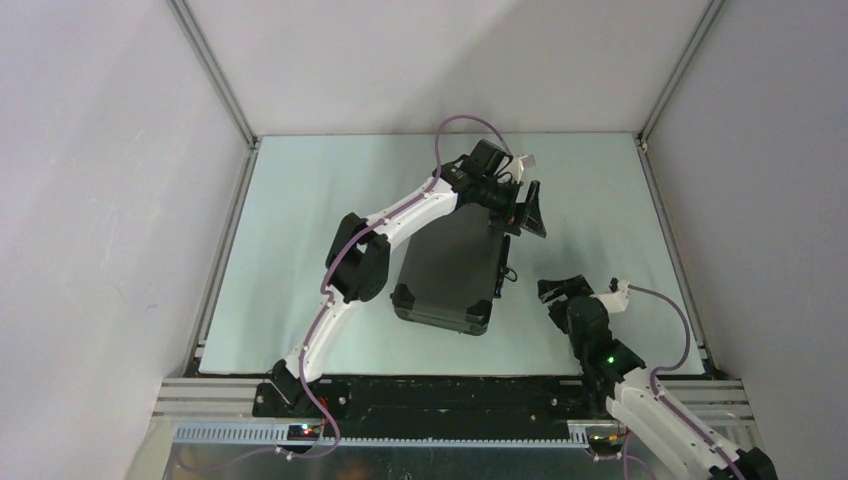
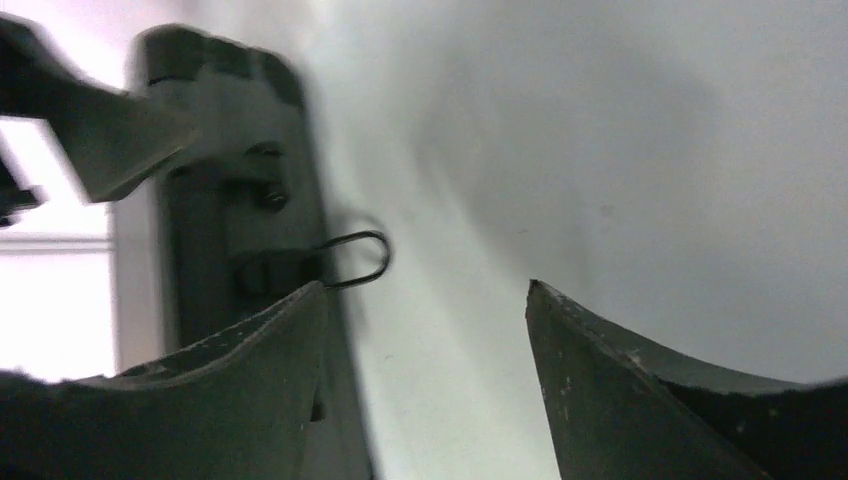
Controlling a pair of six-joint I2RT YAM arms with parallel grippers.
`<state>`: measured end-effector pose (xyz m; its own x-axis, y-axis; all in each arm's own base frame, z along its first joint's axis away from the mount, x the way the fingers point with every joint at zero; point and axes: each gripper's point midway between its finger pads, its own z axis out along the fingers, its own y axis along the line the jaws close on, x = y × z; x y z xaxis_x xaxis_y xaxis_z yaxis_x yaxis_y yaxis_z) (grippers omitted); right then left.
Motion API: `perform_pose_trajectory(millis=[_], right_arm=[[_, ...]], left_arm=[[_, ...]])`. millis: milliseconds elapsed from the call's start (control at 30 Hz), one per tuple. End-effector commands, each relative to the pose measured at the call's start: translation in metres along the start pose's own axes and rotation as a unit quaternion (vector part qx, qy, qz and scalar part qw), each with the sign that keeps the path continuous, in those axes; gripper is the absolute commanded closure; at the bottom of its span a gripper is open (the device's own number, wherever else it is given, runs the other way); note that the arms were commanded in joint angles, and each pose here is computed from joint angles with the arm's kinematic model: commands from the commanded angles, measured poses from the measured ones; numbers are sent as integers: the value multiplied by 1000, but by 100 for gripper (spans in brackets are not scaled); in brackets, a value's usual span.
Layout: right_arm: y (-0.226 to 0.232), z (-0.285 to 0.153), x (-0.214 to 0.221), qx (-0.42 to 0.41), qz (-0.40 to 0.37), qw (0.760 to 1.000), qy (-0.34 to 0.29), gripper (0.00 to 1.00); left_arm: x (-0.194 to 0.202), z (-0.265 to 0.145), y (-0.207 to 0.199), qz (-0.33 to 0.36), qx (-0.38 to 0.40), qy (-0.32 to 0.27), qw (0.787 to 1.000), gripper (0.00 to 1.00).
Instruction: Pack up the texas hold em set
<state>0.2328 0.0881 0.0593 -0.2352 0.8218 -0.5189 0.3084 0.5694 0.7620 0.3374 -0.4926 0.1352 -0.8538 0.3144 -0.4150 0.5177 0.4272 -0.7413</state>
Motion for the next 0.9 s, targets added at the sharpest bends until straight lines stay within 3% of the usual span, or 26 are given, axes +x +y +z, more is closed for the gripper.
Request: perform_pose_trajectory(millis=[0, 167, 500, 733, 867], right_arm=[[-16, 5, 12, 47, 14, 996, 76, 27], [-8, 16, 29, 33, 33, 986, 161, 32], [6, 34, 23, 11, -23, 986, 166, 52], [10, 38, 46, 13, 28, 977, 210, 47], [12, 41, 53, 24, 63, 976, 209, 50]], left_arm=[[15, -6, 30, -25, -58, 23, 998, 2], [15, -7, 31, -24, -58, 22, 998, 2], [15, -6, 30, -25, -56, 24, 998, 2], [15, -7, 30, -23, -56, 23, 998, 2], [14, -8, 29, -23, -55, 22, 998, 2]])
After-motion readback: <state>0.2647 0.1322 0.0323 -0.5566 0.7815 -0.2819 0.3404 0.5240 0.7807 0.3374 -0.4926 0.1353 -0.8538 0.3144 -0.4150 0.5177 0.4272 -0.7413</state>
